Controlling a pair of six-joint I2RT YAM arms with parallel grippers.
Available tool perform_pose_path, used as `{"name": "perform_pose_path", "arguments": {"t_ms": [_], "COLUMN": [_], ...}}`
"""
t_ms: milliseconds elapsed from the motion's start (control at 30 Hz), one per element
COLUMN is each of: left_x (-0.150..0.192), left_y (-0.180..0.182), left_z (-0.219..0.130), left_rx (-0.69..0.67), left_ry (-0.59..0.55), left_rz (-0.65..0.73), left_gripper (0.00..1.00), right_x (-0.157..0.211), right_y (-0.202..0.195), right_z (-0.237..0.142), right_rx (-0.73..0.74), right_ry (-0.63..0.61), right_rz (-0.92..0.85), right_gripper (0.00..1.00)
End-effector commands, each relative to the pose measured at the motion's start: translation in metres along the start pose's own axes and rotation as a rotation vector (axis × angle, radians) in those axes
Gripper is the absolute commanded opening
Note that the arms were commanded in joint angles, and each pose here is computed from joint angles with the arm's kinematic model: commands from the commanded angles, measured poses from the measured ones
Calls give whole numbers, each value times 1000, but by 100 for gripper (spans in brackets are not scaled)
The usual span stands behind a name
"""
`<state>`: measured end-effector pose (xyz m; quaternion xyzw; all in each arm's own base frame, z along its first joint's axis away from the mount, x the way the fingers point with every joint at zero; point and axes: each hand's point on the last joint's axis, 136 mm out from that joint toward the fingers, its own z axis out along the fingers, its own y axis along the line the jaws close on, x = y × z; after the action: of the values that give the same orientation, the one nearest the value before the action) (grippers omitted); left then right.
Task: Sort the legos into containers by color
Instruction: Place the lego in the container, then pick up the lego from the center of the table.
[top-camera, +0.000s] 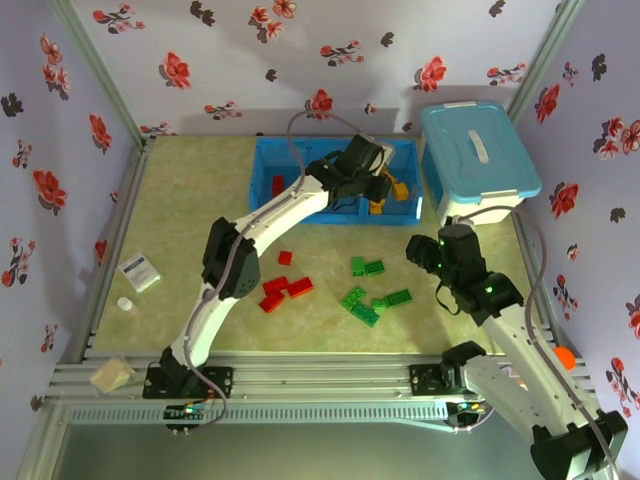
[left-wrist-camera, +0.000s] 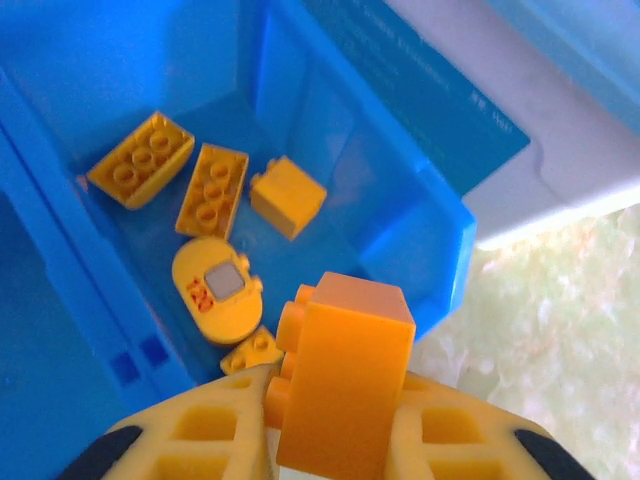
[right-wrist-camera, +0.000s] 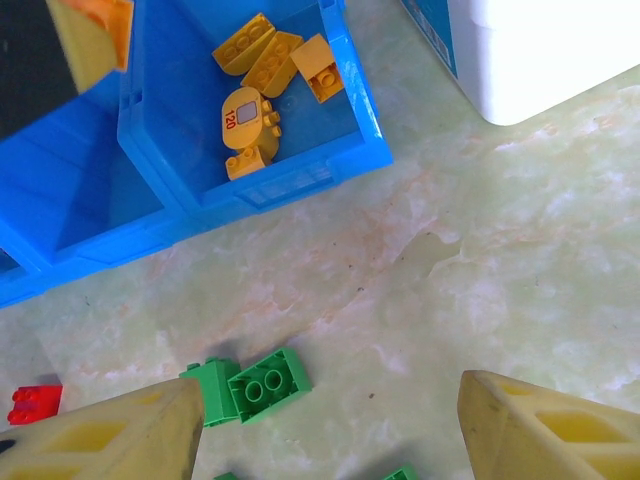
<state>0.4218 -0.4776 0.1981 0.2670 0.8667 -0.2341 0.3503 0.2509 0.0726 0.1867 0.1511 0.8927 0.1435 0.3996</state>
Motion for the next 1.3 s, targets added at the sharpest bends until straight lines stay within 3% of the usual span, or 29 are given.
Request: {"name": "perform_pose_path", "arguments": {"t_ms": [0, 67, 167, 233, 433, 667, 800, 900, 1067, 1267], "left_x": [-11, -21, -35, -46, -58, -35, 5, 55, 145, 203], "left_y": [6, 14, 30, 34, 24, 34, 64, 90, 120, 138], "left_z": [1, 2, -5, -17, -70, -157, -197, -210, -200, -177], "left_rx": [5, 0, -15, -18, -12, -72, -126, -202, -269, -344], "left_ry": [3, -20, -49, -72, -101, -191, -215, -158, -23, 147], "left_rz": [-28, -61, -124, -124, -60, 8, -64, -123, -227, -247], "left_gripper": [22, 33, 57, 65, 67, 69, 70, 69, 69, 69], "right_x": [8, 8, 9, 9, 12, 17, 22, 26, 34, 52], "right_y": [-10, -8, -8, -8, -4, 21, 34, 47, 73, 92], "right_z": [0, 0, -2, -4, -3, 7, 16, 26, 44, 60], "right_rx": [31, 23, 18, 15, -14, -99, -113, -129, -153, -153], "right_ry": [16, 20, 24, 21, 30, 92, 118, 145, 177, 247], "right_rz": [26, 28, 33, 34, 40, 11, -25, -42, -77, -117], "right_gripper": [68, 68, 68, 68, 68, 74, 75, 75, 75, 75]}}
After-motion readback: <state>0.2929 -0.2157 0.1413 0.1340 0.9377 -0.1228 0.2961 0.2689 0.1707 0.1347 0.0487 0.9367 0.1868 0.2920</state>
